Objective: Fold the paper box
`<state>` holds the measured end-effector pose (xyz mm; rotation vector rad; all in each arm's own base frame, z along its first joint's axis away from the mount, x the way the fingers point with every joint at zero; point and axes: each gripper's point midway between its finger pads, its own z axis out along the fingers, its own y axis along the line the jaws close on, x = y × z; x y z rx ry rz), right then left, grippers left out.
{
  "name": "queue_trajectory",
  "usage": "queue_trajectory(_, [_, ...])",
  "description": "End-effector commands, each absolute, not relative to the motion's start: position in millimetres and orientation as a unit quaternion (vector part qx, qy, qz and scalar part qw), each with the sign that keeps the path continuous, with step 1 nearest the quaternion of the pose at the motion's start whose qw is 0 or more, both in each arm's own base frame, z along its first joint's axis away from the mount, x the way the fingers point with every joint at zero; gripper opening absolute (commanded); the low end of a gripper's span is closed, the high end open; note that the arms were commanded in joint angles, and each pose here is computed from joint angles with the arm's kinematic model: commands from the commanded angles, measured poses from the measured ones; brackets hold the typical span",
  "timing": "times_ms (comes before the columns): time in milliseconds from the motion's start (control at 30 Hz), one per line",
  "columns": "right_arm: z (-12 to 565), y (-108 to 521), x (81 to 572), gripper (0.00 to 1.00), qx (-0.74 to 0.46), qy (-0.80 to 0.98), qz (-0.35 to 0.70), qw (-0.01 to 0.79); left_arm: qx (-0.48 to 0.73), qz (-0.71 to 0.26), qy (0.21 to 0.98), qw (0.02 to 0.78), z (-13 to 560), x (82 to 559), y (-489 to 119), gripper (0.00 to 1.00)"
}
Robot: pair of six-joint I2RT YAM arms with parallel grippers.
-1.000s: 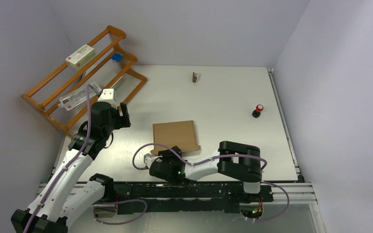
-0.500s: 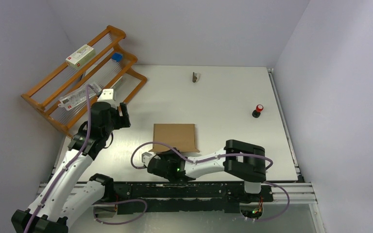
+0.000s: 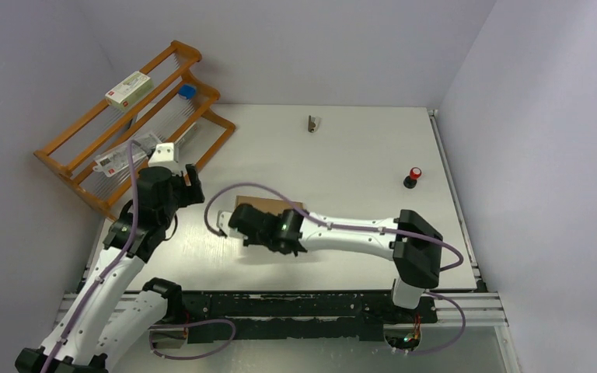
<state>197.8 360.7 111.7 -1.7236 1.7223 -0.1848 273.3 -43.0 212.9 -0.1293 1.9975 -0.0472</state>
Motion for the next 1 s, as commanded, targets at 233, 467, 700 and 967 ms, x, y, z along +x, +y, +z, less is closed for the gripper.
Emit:
queue_trajectory(233, [162.6,343.7,205.5,0.0,-0.659,0.712,0.118,0.211,-0.09,0.015,0.8,0.593,245.5,264.4,-16.3,0.82])
queue_trajectory(467, [173.9,342.5,218.2,0.0,-0.661,0.712,0.184,0.147,-0.075,0.001,0.803,0.591,240.5,262.0,-22.3,0.82])
queue_trajectory(700, [139.2,345.1,236.8,0.0,-0.658,0.731,0.154,0.094,-0.053,-0.016,0.805,0.59,237.6,261.6,-31.2,0.82])
queue_trajectory(967, [157.9,350.8,258.8,0.29,-0.648,0.735,0.139,0.144,-0.021,-0.04,0.807,0.589,235.7,262.7,-43.9,0.81])
